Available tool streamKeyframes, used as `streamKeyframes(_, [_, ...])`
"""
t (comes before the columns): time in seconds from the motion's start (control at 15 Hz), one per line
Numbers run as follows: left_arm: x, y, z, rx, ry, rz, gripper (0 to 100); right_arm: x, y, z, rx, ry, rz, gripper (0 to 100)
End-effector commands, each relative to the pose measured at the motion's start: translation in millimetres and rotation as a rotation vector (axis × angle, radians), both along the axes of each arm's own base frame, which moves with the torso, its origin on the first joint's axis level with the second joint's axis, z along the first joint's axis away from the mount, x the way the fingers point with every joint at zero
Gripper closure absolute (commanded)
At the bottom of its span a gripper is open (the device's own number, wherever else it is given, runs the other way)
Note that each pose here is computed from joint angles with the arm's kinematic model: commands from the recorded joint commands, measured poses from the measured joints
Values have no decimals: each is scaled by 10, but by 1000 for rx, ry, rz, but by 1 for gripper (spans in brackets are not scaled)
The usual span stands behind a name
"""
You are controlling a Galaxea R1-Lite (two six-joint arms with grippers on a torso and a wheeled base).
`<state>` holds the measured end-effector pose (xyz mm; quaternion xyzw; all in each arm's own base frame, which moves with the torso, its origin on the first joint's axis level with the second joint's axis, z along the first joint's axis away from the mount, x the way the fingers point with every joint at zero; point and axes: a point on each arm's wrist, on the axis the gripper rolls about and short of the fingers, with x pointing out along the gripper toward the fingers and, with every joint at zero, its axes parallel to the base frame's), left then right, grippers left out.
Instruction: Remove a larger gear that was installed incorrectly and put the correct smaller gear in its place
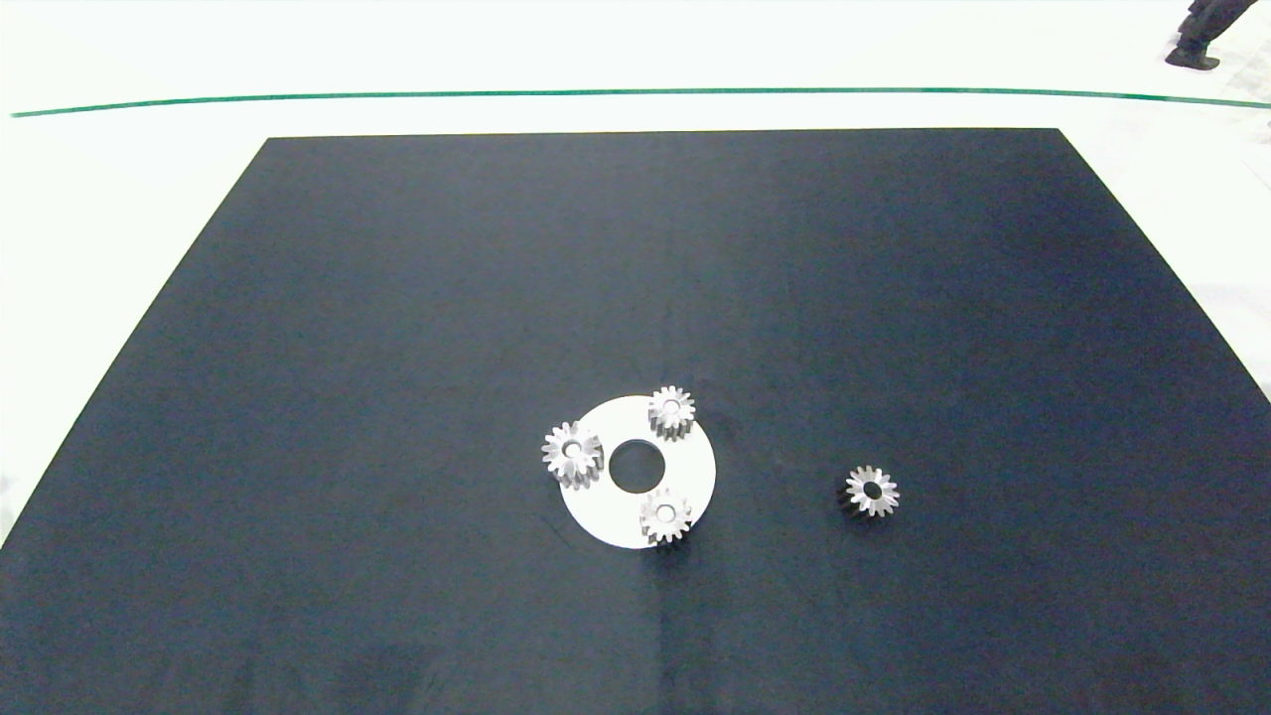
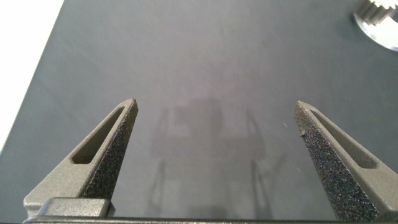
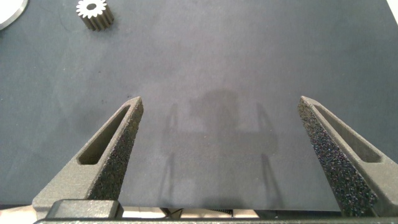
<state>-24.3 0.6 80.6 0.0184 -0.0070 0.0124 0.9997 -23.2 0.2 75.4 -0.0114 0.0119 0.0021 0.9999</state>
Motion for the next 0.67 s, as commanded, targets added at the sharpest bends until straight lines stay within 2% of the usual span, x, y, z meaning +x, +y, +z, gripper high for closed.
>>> streamKeyframes(0.07, [-1,2,535,51,97,0,0,-38,0,295,-57,47,2,0])
streamKeyframes(0.13, [68,2,939,53,181,-13,0,-40,2,637,-59,74,7,0])
streamKeyframes(0.2, [202,0,1221,57,238,-22,0,11,2,920,-66,91,13,0])
streamKeyframes(0.27, [422,-4,1536,59,270,-30,0,119,3,1220,-91,102,20,0])
streamKeyframes(0.33, [663,-16,1774,68,297,-48,0,258,4,1447,-120,120,28,0])
streamKeyframes(0.4, [889,-49,1951,98,334,-87,0,413,5,1633,-145,139,39,0])
streamKeyframes(0.53, [1148,-230,2163,152,446,-261,0,667,26,1986,-153,152,88,0])
streamKeyframes(0.6, [1279,-370,2194,193,519,-339,0,722,40,2141,-154,174,113,0])
streamKeyframes(0.67, [1473,-547,2155,254,575,-351,0,706,48,2230,-156,209,134,0])
